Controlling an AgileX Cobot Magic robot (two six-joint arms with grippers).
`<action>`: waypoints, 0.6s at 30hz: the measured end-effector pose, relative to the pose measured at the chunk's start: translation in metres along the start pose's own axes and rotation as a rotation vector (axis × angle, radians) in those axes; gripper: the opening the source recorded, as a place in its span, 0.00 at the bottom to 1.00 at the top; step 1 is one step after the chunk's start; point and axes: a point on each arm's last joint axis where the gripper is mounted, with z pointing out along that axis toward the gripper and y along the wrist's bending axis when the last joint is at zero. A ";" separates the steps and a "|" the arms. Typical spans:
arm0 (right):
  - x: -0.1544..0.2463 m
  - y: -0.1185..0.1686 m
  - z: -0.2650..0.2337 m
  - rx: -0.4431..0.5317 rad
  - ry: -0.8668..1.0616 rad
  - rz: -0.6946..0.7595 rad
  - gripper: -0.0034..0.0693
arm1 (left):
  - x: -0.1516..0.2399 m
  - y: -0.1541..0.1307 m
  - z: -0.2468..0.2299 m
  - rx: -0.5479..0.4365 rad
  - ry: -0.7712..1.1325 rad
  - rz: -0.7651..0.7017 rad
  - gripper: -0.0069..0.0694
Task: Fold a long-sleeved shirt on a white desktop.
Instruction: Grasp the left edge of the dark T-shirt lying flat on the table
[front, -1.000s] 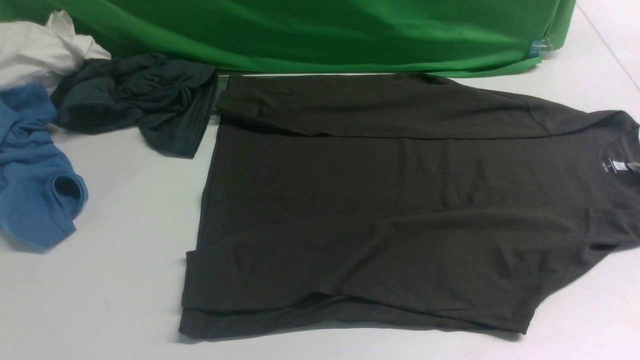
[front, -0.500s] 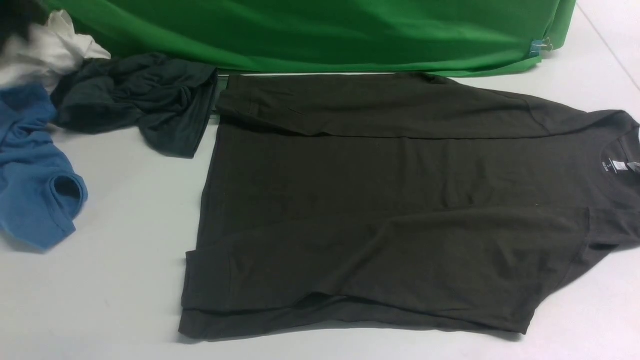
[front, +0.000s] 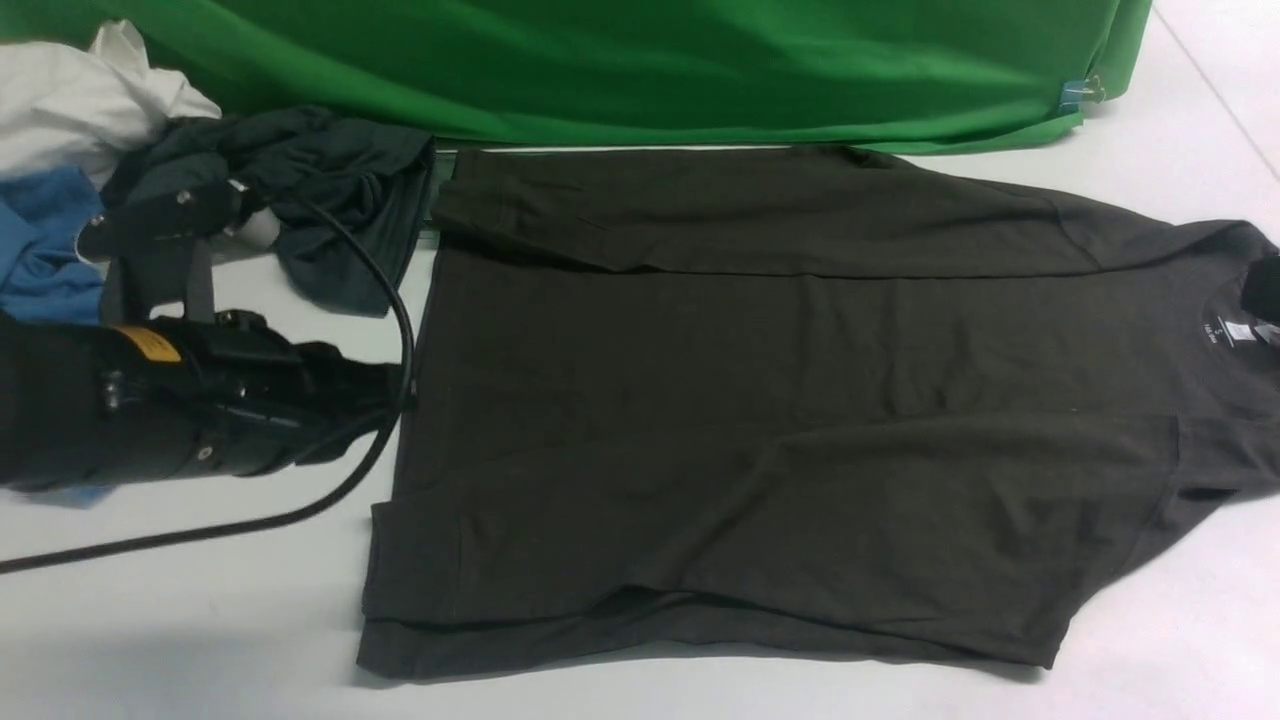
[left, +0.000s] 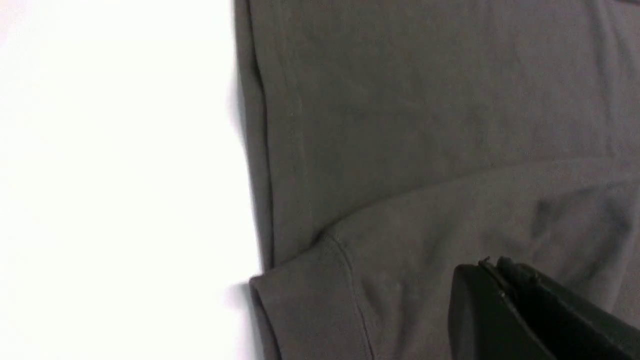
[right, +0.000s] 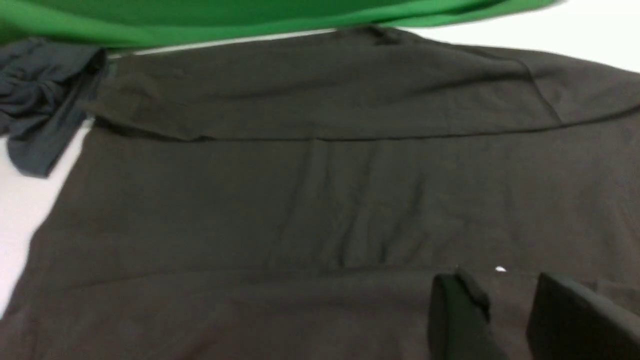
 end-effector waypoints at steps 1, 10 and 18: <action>0.000 0.001 0.000 -0.007 0.003 -0.003 0.38 | 0.000 0.000 0.002 -0.001 0.004 -0.002 0.14; 0.022 0.029 0.000 -0.161 0.180 -0.191 0.38 | -0.042 -0.015 0.001 -0.006 0.305 0.222 0.15; 0.033 0.050 -0.001 -0.268 0.241 -0.293 0.38 | -0.061 -0.011 0.020 -0.066 0.412 0.291 0.41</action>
